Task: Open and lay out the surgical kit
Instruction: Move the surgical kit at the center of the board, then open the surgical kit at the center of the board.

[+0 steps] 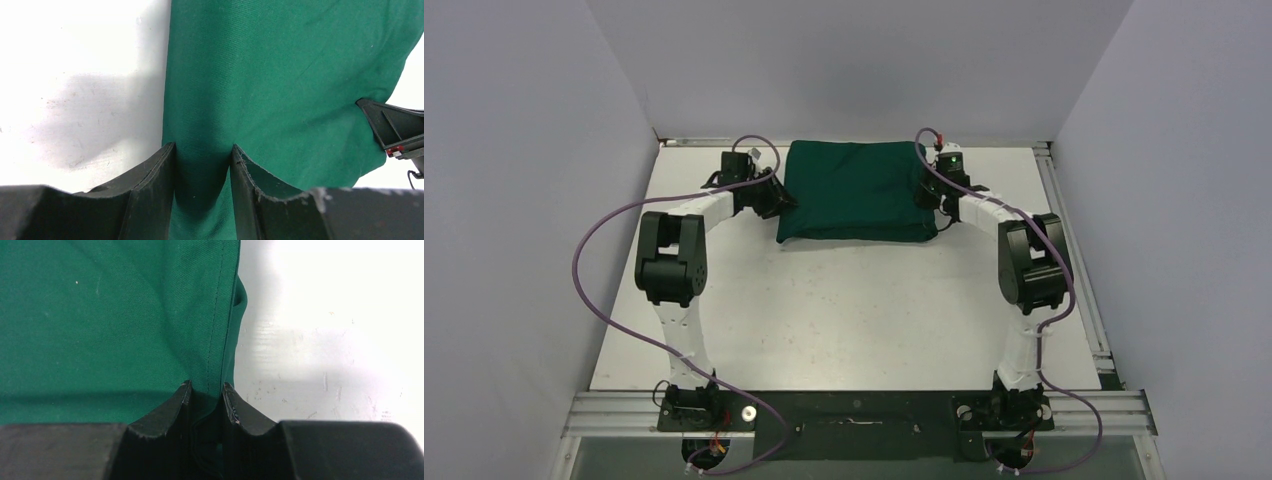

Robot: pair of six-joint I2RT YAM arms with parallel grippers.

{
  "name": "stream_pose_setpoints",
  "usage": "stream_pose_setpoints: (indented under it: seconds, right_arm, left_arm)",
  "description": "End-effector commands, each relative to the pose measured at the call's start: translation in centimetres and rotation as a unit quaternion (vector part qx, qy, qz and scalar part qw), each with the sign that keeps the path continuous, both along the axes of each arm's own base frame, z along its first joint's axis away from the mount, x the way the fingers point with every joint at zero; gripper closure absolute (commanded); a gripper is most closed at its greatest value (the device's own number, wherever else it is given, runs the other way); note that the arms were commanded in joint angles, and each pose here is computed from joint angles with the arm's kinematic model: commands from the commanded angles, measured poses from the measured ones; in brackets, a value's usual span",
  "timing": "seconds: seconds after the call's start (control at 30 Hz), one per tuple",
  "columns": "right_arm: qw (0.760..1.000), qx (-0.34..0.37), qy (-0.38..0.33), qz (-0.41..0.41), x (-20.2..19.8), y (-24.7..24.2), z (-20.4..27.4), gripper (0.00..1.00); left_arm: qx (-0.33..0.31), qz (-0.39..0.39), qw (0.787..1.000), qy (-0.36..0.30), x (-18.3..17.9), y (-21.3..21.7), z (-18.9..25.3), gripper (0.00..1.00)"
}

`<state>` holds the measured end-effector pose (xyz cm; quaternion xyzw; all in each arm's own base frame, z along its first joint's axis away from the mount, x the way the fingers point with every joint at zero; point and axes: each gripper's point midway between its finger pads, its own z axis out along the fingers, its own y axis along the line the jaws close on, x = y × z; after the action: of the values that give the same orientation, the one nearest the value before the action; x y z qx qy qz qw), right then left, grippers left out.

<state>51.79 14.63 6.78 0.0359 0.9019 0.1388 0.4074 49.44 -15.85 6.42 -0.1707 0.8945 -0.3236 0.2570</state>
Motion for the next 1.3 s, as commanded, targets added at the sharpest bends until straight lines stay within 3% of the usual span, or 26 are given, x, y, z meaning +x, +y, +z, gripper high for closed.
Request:
stream_pose_setpoints:
  seconds: [0.0, 0.1, 0.2, 0.3, 0.47, 0.6, 0.67, 0.8, 0.93, 1.07, 1.27]
  right_arm:
    - [0.999, 0.040, -0.009, 0.023, -2.1, 2.9, 2.8, 0.82]
    - [0.999, 0.048, 0.003, 0.006, -2.1, 2.1, 3.0, 0.81]
    - [0.998, 0.066, -0.001, -0.016, -1.7, 1.3, 4.3, 0.72]
    - [0.997, 0.078, -0.006, -0.030, -0.9, 0.6, 6.2, 0.58]
    - [0.993, 0.092, -0.006, -0.068, -0.5, -1.7, 9.5, 0.27]
    - [0.988, 0.092, 0.019, -0.126, -2.5, -4.4, 11.2, 0.13]
    - [0.983, 0.097, 0.038, -0.150, -4.2, -5.2, 11.8, 0.12]
    - [0.971, 0.129, 0.076, -0.188, -7.6, -5.5, 11.3, 0.13]
    - [0.959, 0.151, 0.077, -0.227, -9.5, -6.5, 11.7, 0.22]
    - [0.958, 0.172, 0.060, -0.223, -10.1, -7.2, 12.1, 0.30]
    - [0.948, 0.160, 0.089, -0.259, -11.7, -9.6, 11.2, 0.28]
  left_arm:
    - [-0.073, -0.057, 0.995, -0.036, -0.8, -4.4, 3.6, 0.65]
    - [-0.071, -0.059, 0.995, -0.030, -1.3, -4.7, 3.5, 0.64]
    - [-0.058, -0.053, 0.996, -0.029, -1.2, -4.1, 4.0, 0.61]
    - [-0.019, -0.045, 0.998, -0.039, -0.7, -2.9, 5.3, 0.50]
    - [0.074, -0.042, 0.994, -0.075, 0.1, -0.3, 9.0, 0.32]
    - [0.143, -0.031, 0.983, -0.106, 0.1, 2.3, 12.6, 0.15]
    - [0.172, -0.028, 0.976, -0.134, 0.0, 3.2, 14.9, 0.00]
    - [0.202, -0.045, 0.955, -0.211, -0.7, 3.3, 20.1, 0.04]
    - [0.193, -0.088, 0.940, -0.266, -1.3, 1.0, 23.4, 0.04]
    - [0.144, -0.156, 0.928, -0.307, -2.8, -5.8, 24.3, 0.04]
    - [0.130, -0.235, 0.900, -0.344, -6.9, -19.2, 22.2, 0.00]
